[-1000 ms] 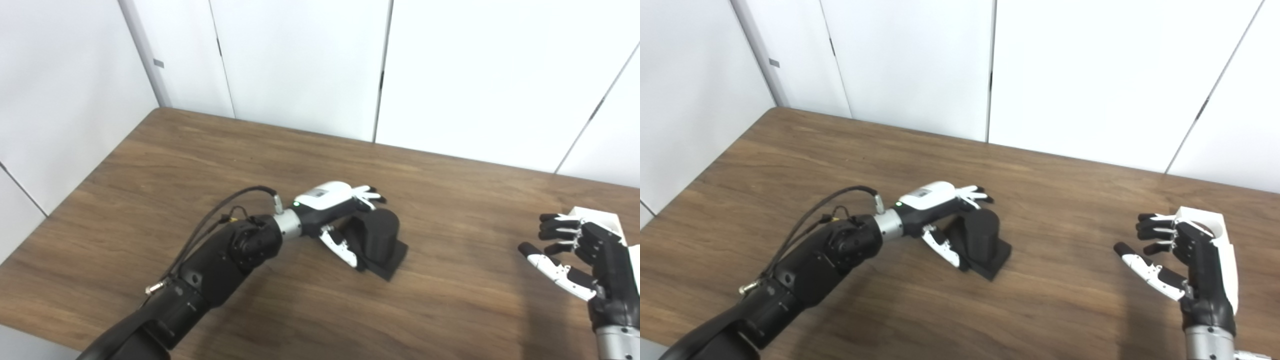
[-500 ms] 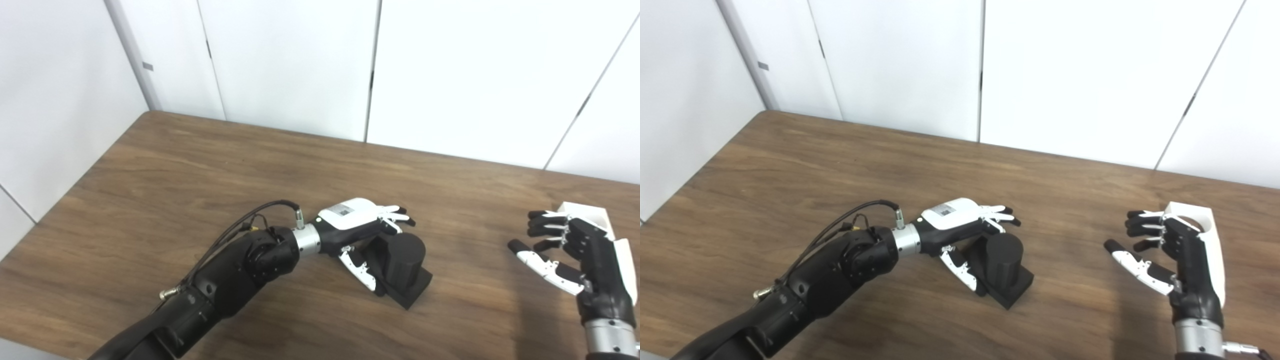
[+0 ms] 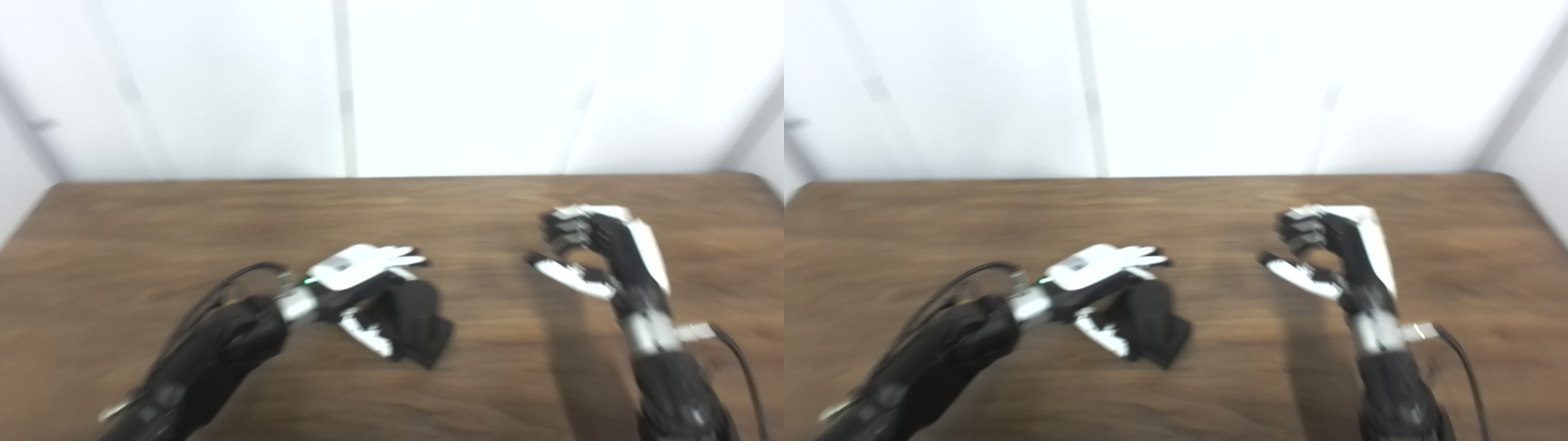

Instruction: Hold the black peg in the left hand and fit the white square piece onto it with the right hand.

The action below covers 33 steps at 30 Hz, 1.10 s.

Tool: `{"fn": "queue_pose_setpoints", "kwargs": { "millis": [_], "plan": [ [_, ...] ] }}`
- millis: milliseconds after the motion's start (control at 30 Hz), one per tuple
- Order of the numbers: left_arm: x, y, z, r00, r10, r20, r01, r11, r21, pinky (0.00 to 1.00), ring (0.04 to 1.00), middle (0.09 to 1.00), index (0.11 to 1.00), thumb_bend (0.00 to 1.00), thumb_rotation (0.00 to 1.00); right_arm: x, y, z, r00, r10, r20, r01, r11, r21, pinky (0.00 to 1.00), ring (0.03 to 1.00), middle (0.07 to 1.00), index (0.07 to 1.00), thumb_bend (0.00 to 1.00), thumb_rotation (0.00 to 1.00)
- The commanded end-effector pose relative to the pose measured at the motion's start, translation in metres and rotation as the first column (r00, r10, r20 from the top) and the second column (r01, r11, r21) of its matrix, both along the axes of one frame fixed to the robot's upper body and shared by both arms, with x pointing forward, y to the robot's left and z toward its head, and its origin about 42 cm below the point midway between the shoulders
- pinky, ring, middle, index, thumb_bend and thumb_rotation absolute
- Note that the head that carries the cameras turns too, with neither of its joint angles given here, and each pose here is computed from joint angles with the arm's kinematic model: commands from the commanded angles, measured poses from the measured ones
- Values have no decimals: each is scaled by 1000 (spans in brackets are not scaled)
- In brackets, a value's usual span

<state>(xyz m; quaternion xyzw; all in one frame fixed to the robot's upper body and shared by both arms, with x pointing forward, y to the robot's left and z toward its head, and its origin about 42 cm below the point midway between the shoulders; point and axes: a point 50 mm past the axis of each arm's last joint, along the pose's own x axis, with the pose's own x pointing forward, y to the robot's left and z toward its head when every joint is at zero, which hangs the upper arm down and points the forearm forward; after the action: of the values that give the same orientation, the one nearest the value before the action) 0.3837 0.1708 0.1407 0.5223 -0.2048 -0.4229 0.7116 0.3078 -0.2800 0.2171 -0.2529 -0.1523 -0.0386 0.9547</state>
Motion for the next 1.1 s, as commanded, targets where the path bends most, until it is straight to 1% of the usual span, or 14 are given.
{"fn": "queue_pose_setpoints", "kwargs": {
  "millis": [0, 133, 200, 267, 367, 400, 433, 467, 533, 633, 767, 900, 967, 1067],
  "plan": [
    [-7, 30, -28, 998, 10, -66, 3, 983, 186, 963, 982, 931, 488, 525, 65, 13, -7, 45, 994, 16, 112, -5, 996, -91, 447, 567, 661, 496, 506, 126],
    [-7, 39, -30, 998, 5, -55, 5, 983, 183, 934, 970, 920, 488, 525, 64, 28, -23, 75, 990, 0, 140, 24, 985, -168, 451, 561, 660, 496, 507, 132],
    [-7, 41, -32, 999, 2, -50, 7, 983, 185, 930, 969, 918, 488, 525, 64, 37, -32, 86, 991, -10, 134, 37, 979, -203, 455, 563, 661, 496, 508, 132],
    [-7, 44, -33, 999, 2, -48, 7, 983, 184, 928, 969, 917, 488, 525, 64, 43, -38, 93, 993, -15, 119, 44, 968, -248, 458, 570, 663, 495, 508, 129],
    [-8, 48, -34, 999, 6, -52, 3, 983, 186, 919, 967, 918, 489, 525, 63, 51, -45, 97, 998, -10, 69, 33, 939, -343, 481, 616, 694, 496, 510, 131],
    [-8, 50, -35, 998, 8, -54, 2, 982, 187, 916, 967, 919, 489, 525, 62, 53, -48, 98, 999, -7, 47, 24, 927, -373, 498, 639, 715, 602, 608, 92],
    [-8, 52, -35, 999, 9, -53, 1, 983, 185, 913, 967, 920, 489, 525, 62, 56, -51, 99, 1000, -5, 30, 17, 915, -404, 513, 657, 733, 671, 675, 63],
    [-9, 54, -35, 999, 11, -50, -2, 983, 184, 905, 962, 917, 489, 525, 61, 58, -53, 100, 1000, -8, 19, 15, 903, -429, 521, 664, 739, 695, 705, 53],
    [-11, 58, -37, 999, 14, -50, -5, 983, 184, 896, 954, 910, 488, 525, 60, 63, -58, 102, 1000, -19, 18, 25, 886, -463, 535, 667, 741, 712, 730, 30],
    [-12, 63, -37, 998, 15, -61, -3, 982, 189, 893, 946, 905, 488, 524, 60, 71, -64, 107, 999, -43, 19, 46, 850, -524, 573, 690, 745, 723, 709, 24],
    [-12, 67, -37, 997, 26, -68, -13, 984, 177, 883, 937, 902, 488, 524, 58, 86, -72, 114, 999, -51, -6, 37, 800, -599, 594, 719, 774, 734, 695, 35],
    [-11, 67, -35, 998, 25, -64, -13, 985, 171, 878, 936, 905, 488, 524, 57, 103, -77, 116, 996, -58, -64, 6, 782, -623, 602, 735, 792, 742, 692, 20],
    [-12, 67, -36, 998, 23, -63, -12, 986, 166, 872, 932, 900, 488, 524, 58, 109, -79, 116, 993, -64, -95, -12, 772, -635, 607, 751, 806, 752, 688, 37],
    [-13, 65, -36, 997, 21, -68, -9, 986, 169, 880, 936, 901, 488, 524, 58, 120, -82, 116, 983, -68, -168, -61, 751, -657, 650, 803, 843, 786, 695, 103]
  ]
}}
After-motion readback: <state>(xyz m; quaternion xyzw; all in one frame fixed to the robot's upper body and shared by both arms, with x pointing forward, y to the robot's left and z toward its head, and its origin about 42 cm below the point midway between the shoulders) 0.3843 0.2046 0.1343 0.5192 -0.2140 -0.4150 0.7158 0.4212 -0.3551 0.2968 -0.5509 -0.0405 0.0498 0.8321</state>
